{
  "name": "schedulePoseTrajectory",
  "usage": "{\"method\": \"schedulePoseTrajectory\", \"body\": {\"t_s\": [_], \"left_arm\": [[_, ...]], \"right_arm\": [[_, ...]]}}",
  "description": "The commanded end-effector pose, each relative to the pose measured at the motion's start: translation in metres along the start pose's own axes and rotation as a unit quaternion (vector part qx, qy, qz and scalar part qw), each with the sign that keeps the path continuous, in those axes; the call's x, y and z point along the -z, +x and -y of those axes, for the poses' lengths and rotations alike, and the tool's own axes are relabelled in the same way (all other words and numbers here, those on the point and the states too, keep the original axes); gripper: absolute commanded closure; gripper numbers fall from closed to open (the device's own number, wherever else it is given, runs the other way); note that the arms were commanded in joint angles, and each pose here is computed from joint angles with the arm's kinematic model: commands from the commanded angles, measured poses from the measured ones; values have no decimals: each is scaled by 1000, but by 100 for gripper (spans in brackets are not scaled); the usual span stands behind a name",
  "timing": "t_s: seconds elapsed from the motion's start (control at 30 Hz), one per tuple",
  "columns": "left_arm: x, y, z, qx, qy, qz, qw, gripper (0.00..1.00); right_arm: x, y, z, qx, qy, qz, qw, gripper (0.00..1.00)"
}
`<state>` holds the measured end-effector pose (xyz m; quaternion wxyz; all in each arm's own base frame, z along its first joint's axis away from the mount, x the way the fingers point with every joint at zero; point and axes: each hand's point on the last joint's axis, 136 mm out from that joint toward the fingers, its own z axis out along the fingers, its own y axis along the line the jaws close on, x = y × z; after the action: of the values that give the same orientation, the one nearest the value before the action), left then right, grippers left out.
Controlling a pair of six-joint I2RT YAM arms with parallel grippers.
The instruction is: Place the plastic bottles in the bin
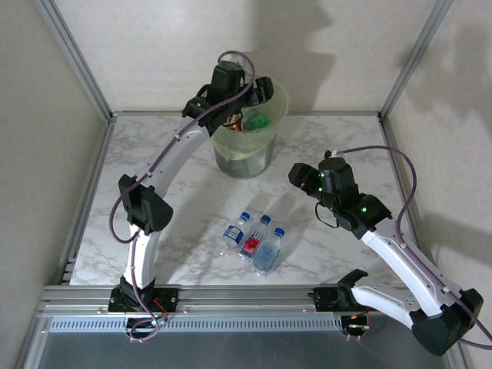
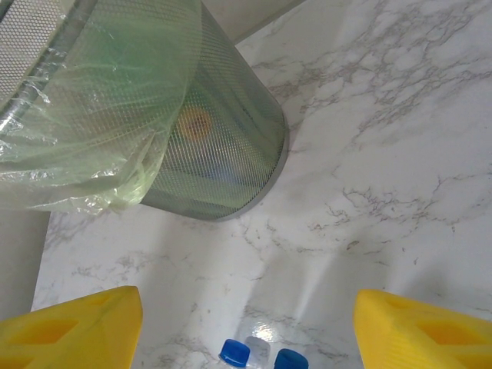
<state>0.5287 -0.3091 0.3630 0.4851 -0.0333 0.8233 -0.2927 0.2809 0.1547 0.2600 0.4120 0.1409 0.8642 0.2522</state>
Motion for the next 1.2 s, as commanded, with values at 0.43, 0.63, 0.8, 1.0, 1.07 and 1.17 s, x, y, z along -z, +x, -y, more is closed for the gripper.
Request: {"method": "schedulePoseTrajectory", "body": {"t_s": [0.43, 0.63, 0.8, 1.0, 1.07, 1.17], "left_arm": [[189, 65, -8, -54, 26, -7, 998, 23], [200, 180, -73, -49, -36, -141, 988, 25], [198, 263, -104, -37, -51, -250, 966, 20], [197, 324, -107, -75, -48, -327, 941, 6], [195, 339, -112, -81, -57, -345, 933, 7], [193, 356, -124, -76, -74, -367, 924, 15]], "right_arm": [[-7, 36, 6, -3, 5, -55, 998, 28], [-18, 59, 6, 0, 12, -83, 996, 27], [-28, 75, 0, 13, 19, -109, 994, 27], [-30, 76, -3, 9, 16, -109, 994, 27], [-30, 75, -3, 10, 17, -108, 994, 27], [-30, 74, -5, 10, 17, -108, 994, 27]]}}
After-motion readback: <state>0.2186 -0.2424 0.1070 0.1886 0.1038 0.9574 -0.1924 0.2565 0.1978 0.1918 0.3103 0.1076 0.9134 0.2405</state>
